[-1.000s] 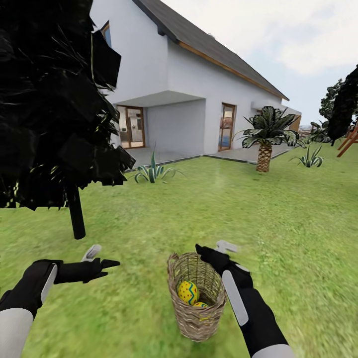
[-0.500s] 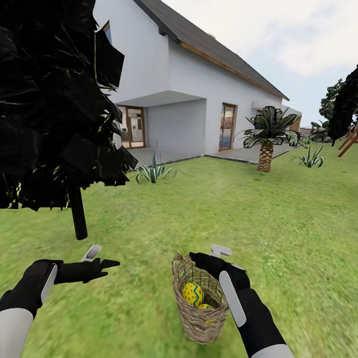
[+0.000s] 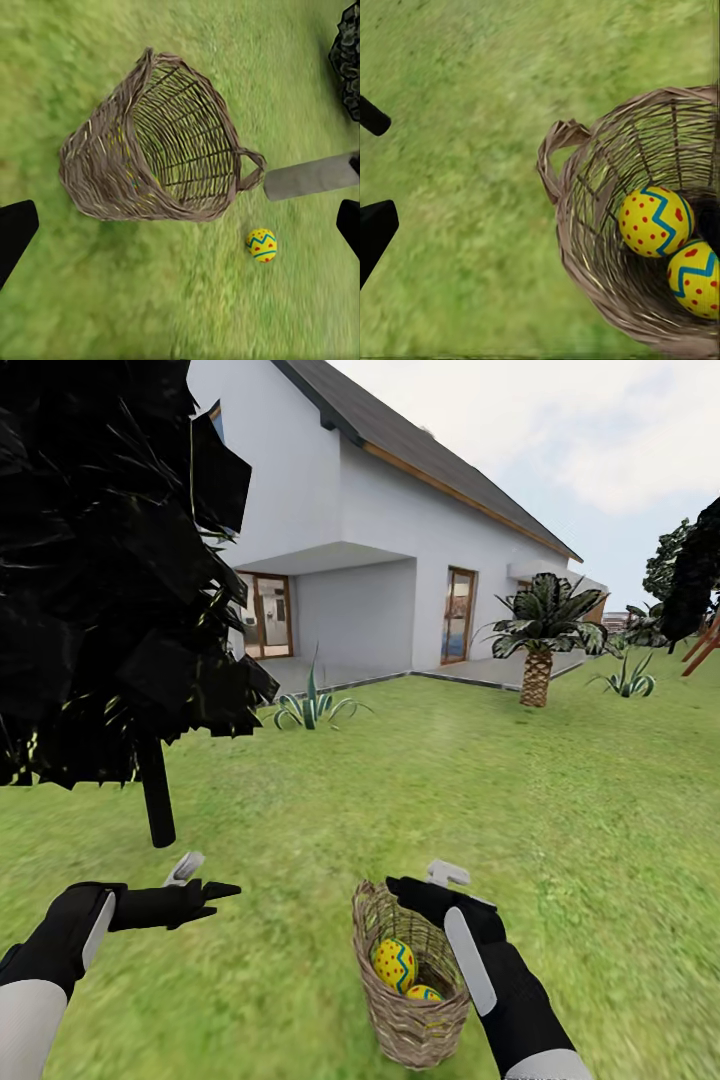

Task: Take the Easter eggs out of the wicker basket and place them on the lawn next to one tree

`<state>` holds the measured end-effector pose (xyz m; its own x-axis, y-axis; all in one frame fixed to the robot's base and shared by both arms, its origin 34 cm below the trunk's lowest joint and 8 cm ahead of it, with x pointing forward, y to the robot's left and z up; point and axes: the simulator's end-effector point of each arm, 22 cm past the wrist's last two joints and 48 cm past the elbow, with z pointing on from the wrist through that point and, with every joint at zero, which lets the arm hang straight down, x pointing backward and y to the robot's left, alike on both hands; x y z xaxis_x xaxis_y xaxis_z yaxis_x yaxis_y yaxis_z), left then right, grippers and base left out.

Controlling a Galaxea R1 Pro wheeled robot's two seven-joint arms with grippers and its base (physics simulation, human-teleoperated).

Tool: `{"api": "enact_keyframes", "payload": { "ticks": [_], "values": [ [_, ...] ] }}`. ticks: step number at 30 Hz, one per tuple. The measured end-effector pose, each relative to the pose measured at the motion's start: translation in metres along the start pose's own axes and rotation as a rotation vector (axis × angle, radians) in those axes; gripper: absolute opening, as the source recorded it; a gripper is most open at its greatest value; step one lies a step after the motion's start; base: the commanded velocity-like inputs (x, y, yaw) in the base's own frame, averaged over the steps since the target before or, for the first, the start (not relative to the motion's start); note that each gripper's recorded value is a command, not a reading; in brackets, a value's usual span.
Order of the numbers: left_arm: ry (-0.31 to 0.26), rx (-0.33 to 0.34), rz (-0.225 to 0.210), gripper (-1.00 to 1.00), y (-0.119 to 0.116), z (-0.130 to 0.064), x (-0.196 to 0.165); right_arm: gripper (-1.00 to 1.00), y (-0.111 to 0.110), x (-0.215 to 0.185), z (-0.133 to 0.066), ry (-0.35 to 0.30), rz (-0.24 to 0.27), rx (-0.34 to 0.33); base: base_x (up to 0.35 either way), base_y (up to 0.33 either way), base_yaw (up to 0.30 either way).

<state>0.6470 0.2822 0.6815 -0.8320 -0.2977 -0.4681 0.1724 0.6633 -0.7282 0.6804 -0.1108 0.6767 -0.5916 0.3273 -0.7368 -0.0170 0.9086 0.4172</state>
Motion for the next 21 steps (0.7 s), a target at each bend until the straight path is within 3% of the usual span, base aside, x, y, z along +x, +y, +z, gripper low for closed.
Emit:
{"api": "enact_keyframes", "payload": {
  "ticks": [9,16,21],
  "values": [
    [0.0,0.0,0.0,1.0,0.0,0.0,0.0,1.0,-0.017,0.016,0.011,0.093,0.031,0.033,0.008,0.003,0.0],
    [0.0,0.0,0.0,1.0,0.0,0.0,0.0,1.0,-0.023,0.022,0.018,0.124,0.035,0.051,0.001,0.0,0.0],
    [0.0,-0.001,0.0,1.0,0.0,0.0,0.0,1.0,-0.04,0.032,0.025,0.168,0.029,0.13,0.097,0.049,0.0]
  ]
}}
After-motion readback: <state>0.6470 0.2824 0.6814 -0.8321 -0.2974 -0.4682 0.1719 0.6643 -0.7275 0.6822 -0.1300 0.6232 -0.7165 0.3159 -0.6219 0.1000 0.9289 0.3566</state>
